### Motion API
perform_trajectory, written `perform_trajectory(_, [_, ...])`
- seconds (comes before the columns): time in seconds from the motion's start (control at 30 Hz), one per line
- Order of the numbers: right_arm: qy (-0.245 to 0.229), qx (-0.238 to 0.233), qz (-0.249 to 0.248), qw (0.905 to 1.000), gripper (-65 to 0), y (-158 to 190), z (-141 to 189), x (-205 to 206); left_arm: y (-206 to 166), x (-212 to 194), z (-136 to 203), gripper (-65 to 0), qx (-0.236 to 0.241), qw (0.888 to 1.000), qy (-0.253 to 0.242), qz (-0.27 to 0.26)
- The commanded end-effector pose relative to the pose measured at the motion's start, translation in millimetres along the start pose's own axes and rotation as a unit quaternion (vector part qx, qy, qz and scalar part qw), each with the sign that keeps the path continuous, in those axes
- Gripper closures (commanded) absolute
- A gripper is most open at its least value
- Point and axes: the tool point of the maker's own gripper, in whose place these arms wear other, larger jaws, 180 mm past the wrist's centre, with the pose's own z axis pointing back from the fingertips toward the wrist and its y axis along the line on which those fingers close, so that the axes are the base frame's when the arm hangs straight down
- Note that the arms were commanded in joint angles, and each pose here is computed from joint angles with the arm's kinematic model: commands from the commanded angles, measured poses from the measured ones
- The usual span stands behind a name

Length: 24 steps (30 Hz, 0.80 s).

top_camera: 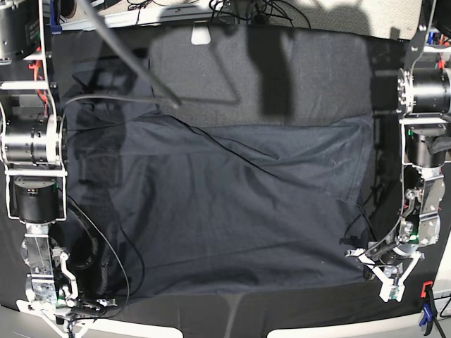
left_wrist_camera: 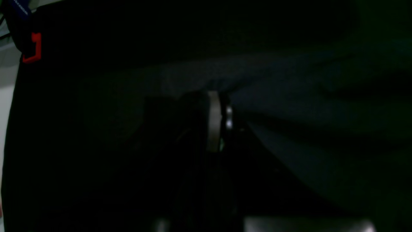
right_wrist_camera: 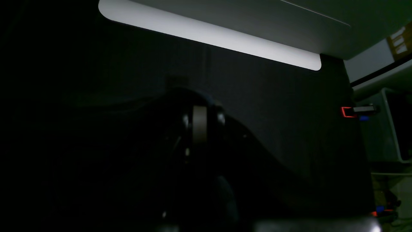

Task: Layout the t-shirt on the table in an organized manner, then fold the t-shirt properly
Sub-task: 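Hold the hem corners with both grippers, keeping the shirt stretched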

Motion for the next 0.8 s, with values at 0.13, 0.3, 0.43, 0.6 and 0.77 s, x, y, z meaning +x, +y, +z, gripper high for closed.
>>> perform_trajectory(0.13, [-0.051,-0.026,-0.007,0.9984,-3.3,-21.8,10.1,37.6,9.2,40.5,3.0,0.0,0.008,0.998,-0.054,-0.002])
perform_trajectory(0.3, [-0.070,-0.026,-0.007,0.9972,-16.6,-22.0,11.0,44.4,9.3,48.8,4.2,-15.7,0.009,0.997,-0.079,-0.003])
perform_trajectory(0.43, [-0.078,-0.036,-0.014,0.9962,-16.6,-25.8,11.7,47.3,22.9,49.2,5.0,-20.9,0.045,0.996,-0.080,0.008])
perform_trajectory(0.6, [-0.082,-0.045,-0.020,0.9954,-16.7,-29.3,12.2,48.5,25.0,49.1,5.4,-20.9,0.049,0.996,-0.079,0.009])
perform_trajectory(0.77, [-0.082,-0.045,-0.020,0.9954,-16.7,-29.3,12.1,48.4,25.2,49.1,5.4,-20.9,0.049,0.996,-0.079,0.009])
